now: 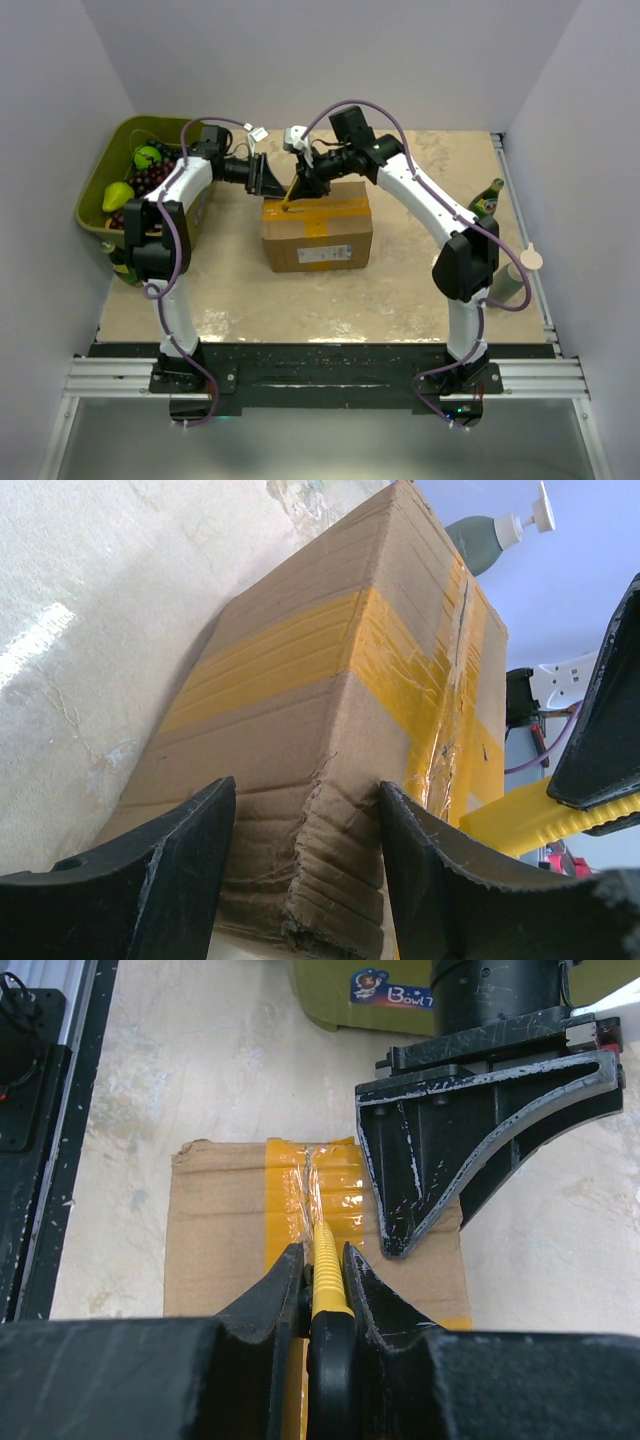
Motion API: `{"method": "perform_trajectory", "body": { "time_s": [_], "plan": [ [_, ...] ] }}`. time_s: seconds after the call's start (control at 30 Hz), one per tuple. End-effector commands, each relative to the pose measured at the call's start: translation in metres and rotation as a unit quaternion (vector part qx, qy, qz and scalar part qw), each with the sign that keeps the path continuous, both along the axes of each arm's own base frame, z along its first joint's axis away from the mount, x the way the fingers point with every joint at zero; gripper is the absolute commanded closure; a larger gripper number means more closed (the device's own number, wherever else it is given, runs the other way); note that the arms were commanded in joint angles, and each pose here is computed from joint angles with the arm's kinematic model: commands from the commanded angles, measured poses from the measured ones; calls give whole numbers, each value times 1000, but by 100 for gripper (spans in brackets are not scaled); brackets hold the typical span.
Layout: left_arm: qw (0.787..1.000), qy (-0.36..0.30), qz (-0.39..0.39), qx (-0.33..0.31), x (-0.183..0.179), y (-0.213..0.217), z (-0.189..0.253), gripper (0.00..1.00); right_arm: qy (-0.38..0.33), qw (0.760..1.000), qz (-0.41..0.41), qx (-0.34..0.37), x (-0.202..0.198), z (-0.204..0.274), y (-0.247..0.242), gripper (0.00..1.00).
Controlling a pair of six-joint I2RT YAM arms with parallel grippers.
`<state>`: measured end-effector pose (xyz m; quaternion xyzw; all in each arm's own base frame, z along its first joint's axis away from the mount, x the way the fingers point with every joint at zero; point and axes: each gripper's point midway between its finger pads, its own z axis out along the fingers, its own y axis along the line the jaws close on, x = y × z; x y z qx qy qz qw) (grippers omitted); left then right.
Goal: Unpack the express box
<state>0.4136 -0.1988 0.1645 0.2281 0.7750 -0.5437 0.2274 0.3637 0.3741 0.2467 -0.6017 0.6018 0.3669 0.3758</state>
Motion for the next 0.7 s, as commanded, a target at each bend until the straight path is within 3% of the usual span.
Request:
{"method": "perform_trajectory", "body": {
  "time_s": [0.0,0.2,0.67],
  "plan": [
    [998,22,20,51,6,7,-38,38,14,997,-56,-45,17,-3,-38,100],
    [998,19,20,51,8,7,-38,38,42,995,-61,-66,9,-14,-50,100],
    [998,21,20,56,8,8,-41,38,38,992,-90,-75,25,-15,-71,100]
  ]
}}
